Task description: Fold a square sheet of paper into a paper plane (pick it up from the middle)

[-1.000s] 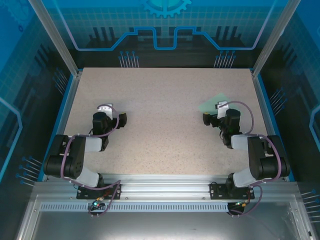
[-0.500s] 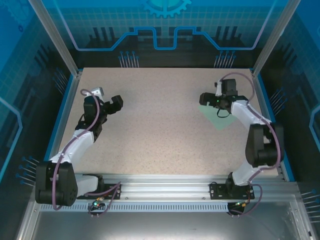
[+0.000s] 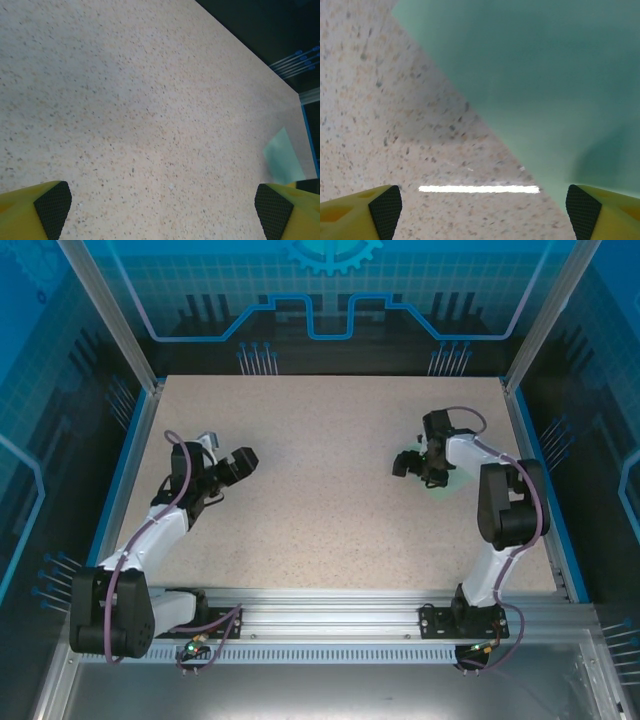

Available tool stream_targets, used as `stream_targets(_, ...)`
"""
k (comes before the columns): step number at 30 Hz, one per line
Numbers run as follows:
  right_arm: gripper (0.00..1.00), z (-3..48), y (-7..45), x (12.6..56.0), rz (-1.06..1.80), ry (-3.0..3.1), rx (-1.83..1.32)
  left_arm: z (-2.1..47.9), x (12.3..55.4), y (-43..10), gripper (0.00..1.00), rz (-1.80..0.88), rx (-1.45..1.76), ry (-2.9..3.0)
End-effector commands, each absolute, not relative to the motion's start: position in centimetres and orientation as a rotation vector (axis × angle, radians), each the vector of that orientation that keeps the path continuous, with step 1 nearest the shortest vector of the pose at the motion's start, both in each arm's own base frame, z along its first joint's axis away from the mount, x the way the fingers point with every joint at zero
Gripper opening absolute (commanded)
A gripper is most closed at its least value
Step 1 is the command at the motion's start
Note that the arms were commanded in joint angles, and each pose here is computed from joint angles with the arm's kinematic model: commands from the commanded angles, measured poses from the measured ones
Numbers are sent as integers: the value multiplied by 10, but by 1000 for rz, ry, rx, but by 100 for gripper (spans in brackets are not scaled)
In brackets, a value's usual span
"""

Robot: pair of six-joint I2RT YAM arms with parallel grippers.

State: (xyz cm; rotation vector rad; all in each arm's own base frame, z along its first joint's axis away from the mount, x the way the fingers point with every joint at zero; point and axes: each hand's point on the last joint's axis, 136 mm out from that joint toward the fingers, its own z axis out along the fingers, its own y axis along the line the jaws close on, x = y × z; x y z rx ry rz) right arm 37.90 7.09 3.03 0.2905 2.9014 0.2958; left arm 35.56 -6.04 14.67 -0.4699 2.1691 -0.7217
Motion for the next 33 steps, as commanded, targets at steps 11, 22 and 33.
stream_targets(11,89,32,115,363,214,2975,187,144,340,-88,99,-869,-387,2215)
stream_targets(22,90,23,55,396,177,2985,301,140,341,-126,99,-932,-256,2274)
stream_targets(33,90,27,84,352,194,3073,271,133,340,-135,99,-929,-227,2311)
